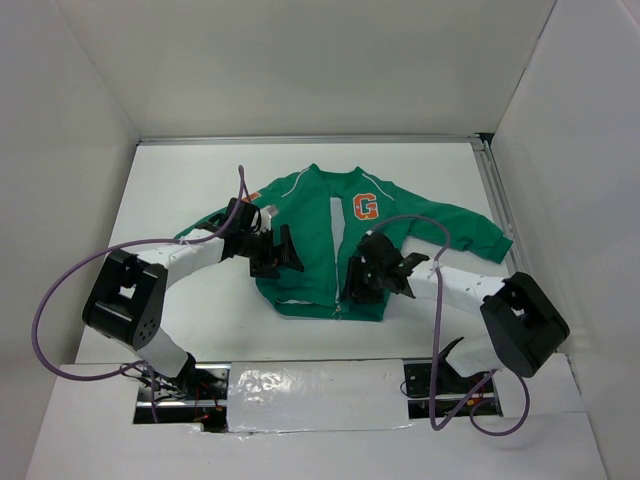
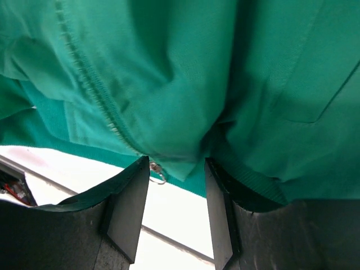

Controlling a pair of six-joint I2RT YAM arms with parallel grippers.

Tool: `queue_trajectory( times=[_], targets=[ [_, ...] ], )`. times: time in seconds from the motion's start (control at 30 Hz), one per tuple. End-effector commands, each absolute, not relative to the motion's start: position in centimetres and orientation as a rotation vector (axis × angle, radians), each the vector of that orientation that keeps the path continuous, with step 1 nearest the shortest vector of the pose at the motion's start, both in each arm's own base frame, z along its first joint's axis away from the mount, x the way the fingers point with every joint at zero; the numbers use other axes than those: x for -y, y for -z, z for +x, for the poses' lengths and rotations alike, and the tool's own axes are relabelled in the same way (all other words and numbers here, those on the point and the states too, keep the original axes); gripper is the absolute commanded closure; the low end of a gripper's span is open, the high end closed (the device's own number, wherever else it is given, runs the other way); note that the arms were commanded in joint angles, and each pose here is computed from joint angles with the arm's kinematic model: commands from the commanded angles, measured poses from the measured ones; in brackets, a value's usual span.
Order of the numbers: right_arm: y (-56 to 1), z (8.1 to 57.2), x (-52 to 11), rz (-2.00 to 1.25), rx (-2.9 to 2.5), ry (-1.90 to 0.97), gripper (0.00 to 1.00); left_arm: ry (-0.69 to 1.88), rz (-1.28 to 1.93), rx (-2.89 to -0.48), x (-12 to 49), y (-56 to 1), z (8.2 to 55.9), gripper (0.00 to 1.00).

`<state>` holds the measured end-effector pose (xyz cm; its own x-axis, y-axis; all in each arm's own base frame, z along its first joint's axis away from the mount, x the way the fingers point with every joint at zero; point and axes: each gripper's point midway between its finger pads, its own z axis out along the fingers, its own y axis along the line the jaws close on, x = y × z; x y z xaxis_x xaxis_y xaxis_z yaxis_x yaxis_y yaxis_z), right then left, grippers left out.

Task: Zip up the jacket

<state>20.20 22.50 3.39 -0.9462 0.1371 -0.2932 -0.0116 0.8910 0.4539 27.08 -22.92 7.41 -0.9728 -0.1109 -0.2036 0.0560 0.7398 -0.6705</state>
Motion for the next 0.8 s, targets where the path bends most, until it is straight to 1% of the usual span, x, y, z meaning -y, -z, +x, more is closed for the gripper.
queue_trajectory(
  times=[0.0, 0.33, 0.37, 0.43, 0.47, 0.57, 0.6, 0.73, 0.77],
  targets=[
    [-3.0, 20.7, -22.5, 0.075, -2.716, -0.674, 0.49, 1.08, 0.033, -2.653, 23.4, -8.7, 27.3, 0.03],
    [-2.6, 20.8, -24.2, -0.007, -2.724, -0.732, 0.49, 1.074, 0.05, -2.66, 23.9, -8.6, 27.4, 0.03],
    [-2.5, 21.0, -24.5, -0.01, -2.723, -0.733, 0.51, 1.073, 0.051, -2.664, 24.0, -8.6, 27.3, 0.03],
    [-2.4, 21.5, -24.5, 0.005, -2.722, -0.717, 0.62, 1.072, 0.052, -2.665, 24.0, -8.6, 27.3, 0.03],
    [-2.5, 21.6, -24.8, -0.004, -2.723, -0.725, 0.65, 1.074, 0.061, -2.657, 24.1, -8.8, 27.2, 0.03],
    [-3.1, 21.9, -25.2, -0.005, -2.709, -0.744, 0.66, 1.053, 0.061, -2.666, 24.1, -8.7, 27.0, 0.02],
    [-3.4, 22.0, -25.3, -0.002, -2.704, -0.751, 0.69, 1.04, 0.058, -2.665, 24.0, -8.6, 27.1, 0.02],
    [-4.9, 22.0, -26.1, -0.021, -2.659, -0.81, 0.81, 1.048, 0.074, -2.662, 24.2, -8.8, 26.6, 0.02],
    [-5.1, 22.0, -26.2, -0.018, -2.654, -0.817, 0.86, 1.05, 0.075, -2.662, 24.2, -8.7, 26.6, 0.02]
  ],
)
